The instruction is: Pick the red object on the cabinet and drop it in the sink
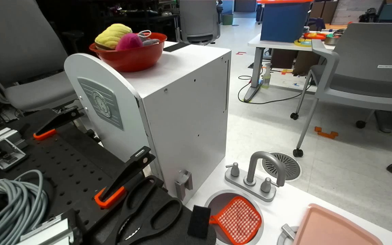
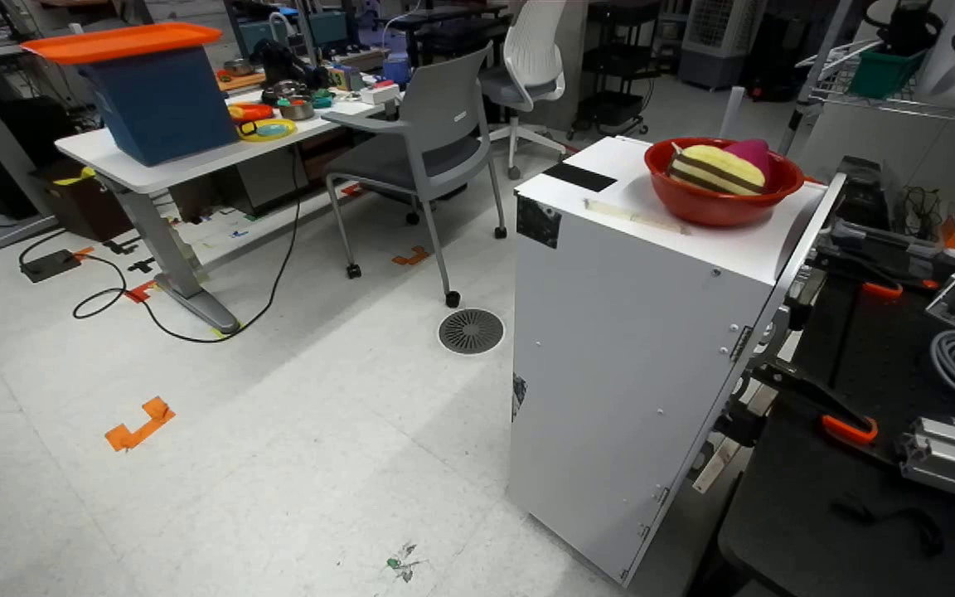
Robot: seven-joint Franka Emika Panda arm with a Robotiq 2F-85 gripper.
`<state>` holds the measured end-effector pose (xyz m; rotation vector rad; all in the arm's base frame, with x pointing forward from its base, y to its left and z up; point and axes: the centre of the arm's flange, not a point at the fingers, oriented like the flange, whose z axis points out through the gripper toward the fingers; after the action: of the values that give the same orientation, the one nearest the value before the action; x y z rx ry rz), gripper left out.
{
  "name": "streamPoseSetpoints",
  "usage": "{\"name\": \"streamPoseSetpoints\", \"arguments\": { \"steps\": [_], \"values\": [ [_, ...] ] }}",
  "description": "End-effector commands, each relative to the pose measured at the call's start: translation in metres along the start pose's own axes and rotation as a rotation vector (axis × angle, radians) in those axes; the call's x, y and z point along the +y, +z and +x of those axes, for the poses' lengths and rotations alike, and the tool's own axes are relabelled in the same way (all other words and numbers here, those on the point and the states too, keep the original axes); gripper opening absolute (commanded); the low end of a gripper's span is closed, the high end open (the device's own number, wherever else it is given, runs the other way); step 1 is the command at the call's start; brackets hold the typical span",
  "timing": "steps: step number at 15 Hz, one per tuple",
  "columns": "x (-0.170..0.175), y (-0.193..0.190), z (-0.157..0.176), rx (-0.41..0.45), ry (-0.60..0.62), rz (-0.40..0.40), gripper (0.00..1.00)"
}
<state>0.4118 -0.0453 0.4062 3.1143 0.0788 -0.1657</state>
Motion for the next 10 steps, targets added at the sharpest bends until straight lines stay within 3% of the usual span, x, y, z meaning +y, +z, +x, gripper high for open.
{"name": "streamPoseSetpoints", "arguments": {
  "steps": [1,3,7,10],
  "values": [
    [-0.003,-0.005,0.031,0.042,0.000,-0.070,1.00],
    [-0.012,-0.003,0.041,0.084,-0.038,-0.081,1.00],
    [-0.032,0.007,0.056,0.149,-0.169,0.017,1.00],
    [-0.043,0.017,0.060,0.139,-0.222,0.078,1.00]
  ]
}}
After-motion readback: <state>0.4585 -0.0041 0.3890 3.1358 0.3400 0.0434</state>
